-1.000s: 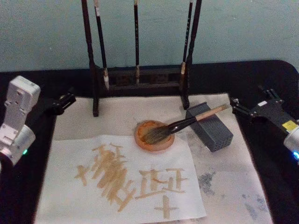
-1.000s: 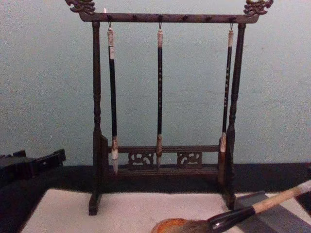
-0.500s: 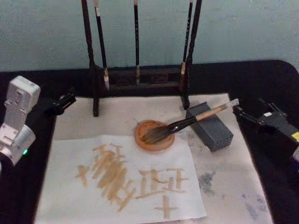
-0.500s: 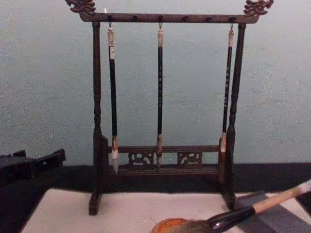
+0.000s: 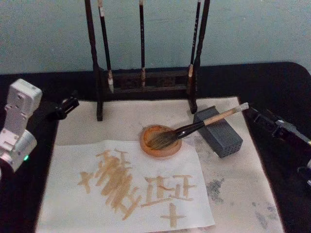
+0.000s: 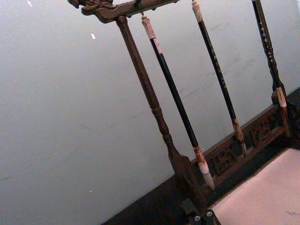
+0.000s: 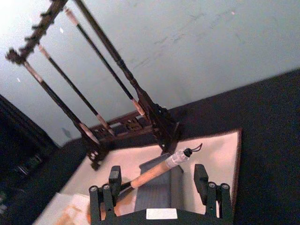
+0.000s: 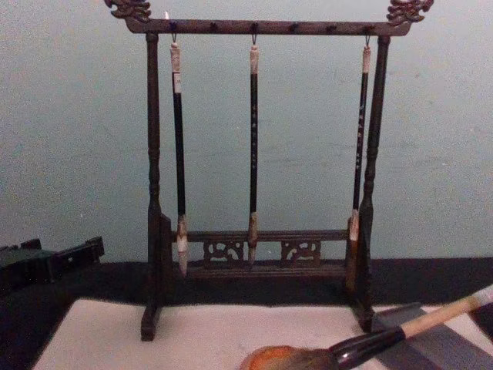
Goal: Pick up the brush from the inkstone, write on the paper, then place the brush back to its original position.
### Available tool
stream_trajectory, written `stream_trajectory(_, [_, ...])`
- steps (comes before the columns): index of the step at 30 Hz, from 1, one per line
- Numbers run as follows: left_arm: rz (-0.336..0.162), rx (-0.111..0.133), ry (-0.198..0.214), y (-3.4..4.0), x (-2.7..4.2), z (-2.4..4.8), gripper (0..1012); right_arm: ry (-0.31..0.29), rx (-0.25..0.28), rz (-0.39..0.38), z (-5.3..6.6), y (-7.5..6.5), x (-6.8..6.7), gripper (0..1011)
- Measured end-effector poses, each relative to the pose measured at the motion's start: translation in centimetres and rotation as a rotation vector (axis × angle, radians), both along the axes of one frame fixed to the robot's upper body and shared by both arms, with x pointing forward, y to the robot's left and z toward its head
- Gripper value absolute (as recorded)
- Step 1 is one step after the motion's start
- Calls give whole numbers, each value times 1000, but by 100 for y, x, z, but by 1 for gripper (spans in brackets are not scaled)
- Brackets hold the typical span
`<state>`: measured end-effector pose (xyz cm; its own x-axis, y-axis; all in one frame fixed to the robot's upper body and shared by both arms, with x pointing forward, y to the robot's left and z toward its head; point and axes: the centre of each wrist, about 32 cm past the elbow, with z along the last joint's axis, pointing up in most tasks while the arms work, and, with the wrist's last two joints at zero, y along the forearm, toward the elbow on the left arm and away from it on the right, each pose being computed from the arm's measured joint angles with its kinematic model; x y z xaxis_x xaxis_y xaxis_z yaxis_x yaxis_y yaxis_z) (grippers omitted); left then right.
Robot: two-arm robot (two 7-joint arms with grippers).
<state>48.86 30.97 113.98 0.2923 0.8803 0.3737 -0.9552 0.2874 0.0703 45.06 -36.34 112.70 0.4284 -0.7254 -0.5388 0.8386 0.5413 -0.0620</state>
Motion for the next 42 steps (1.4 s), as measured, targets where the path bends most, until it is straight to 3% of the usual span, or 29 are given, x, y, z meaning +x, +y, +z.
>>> stream_trajectory(5, [0,0,0,0,0,0,1002,49,143,5,-93,-38,17,1002])
stream_trajectory(20, [0,0,0,0,0,0,1002,92,402,12,-301,-65,71,1001])
stream_trajectory(33, [0,0,0,0,0,0,1002,140,487,6,-421,-77,85,1001])
stream_trajectory(42, [0,0,0,0,0,0,1002,172,505,-11,-451,-68,83,1001])
